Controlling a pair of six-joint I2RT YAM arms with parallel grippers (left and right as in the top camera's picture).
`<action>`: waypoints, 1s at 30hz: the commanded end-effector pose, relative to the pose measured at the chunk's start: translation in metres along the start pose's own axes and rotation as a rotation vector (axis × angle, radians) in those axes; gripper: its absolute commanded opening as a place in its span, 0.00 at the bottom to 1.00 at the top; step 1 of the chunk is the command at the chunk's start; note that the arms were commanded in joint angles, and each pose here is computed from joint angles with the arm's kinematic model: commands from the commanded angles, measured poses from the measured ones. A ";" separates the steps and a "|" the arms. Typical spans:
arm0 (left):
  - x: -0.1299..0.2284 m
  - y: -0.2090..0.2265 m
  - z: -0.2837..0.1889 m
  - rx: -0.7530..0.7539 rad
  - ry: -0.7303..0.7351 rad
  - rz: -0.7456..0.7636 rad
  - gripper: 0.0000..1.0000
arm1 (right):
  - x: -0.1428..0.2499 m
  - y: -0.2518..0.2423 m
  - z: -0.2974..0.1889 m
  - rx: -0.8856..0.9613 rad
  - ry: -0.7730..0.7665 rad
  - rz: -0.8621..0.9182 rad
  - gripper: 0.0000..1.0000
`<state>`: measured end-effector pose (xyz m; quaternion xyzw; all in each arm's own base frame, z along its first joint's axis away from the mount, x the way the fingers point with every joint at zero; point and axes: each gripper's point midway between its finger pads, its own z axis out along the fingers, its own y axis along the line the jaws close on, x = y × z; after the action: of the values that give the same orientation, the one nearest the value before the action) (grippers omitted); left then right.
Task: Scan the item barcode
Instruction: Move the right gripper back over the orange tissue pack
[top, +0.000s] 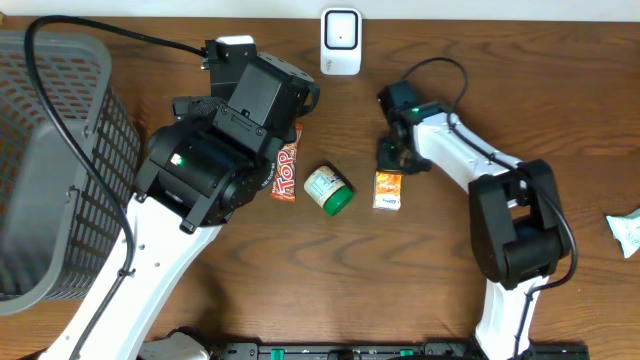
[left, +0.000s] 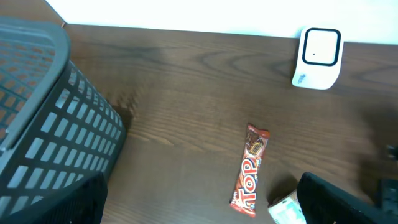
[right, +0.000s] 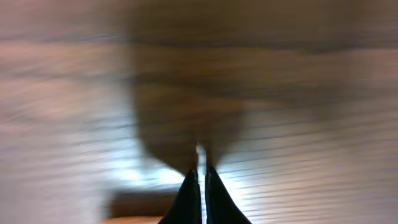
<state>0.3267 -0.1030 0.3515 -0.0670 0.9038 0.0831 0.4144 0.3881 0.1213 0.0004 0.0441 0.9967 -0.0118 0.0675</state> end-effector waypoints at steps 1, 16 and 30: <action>-0.002 0.003 0.000 -0.011 -0.005 -0.029 0.98 | -0.026 -0.036 -0.020 0.098 -0.087 0.075 0.01; -0.003 0.002 0.000 -0.009 -0.008 -0.076 0.98 | -0.037 0.044 -0.073 -0.334 -0.111 -0.073 0.01; -0.001 0.003 0.000 -0.013 -0.002 -0.071 0.98 | 0.003 0.073 -0.041 -0.255 0.001 -0.169 0.01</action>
<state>0.3268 -0.1031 0.3516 -0.0928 0.9014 0.0711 0.4168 0.3885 0.2012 0.0480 -0.0425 0.9869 0.1349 0.0775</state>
